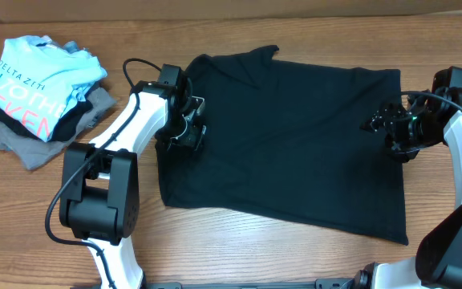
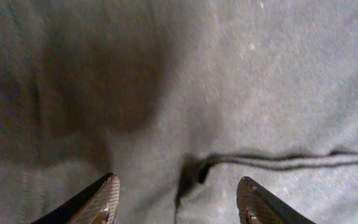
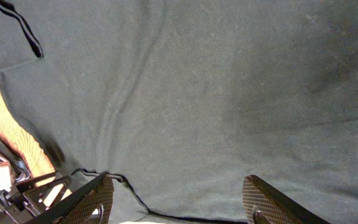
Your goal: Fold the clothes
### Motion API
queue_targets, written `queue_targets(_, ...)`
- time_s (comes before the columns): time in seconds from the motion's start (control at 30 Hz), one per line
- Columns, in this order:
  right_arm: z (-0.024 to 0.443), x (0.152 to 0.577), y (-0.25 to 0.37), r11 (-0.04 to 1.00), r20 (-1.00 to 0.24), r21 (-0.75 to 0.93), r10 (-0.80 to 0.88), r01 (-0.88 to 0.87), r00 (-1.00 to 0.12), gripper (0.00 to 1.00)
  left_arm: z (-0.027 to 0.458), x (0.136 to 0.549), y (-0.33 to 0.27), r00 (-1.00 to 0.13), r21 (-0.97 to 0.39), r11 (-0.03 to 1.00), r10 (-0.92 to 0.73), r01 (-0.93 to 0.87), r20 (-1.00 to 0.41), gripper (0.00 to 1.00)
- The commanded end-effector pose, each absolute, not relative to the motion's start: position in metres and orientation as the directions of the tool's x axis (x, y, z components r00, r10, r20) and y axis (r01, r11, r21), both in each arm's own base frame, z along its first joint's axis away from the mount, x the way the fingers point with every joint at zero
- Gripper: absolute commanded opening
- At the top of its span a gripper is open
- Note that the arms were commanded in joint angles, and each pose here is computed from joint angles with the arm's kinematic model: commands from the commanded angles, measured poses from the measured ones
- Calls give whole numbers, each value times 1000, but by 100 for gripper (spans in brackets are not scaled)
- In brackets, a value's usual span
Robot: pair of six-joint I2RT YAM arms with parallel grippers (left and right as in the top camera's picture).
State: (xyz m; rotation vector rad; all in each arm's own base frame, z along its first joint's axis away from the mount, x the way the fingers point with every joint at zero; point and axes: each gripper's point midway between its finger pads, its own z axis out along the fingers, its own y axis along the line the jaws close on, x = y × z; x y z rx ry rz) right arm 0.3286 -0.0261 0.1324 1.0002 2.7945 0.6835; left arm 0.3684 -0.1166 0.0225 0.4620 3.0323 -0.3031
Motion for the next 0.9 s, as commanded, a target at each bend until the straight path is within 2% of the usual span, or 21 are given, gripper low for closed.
queue_targets(0.0,133,328,-28,682,54,438,631,586,-774,70,14,364,-116,-953,-182,936,292,302,-80,62)
queue_targets(0.2,133,328,-28,682,52,438,631,585,-774,70,8,356,-126,-954,-253,920,290,301,-79,47)
queue_targets(0.4,133,328,-28,682,53,438,631,586,-774,70,8,356,-127,-954,-258,918,291,301,-78,39)
queue_targets(0.53,133,328,-28,682,52,438,631,585,-774,70,9,355,-131,-953,-281,911,291,301,-81,26)
queue_targets(0.87,133,329,-28,683,50,439,631,584,-774,70,10,351,-134,-955,-306,905,290,297,-68,13)
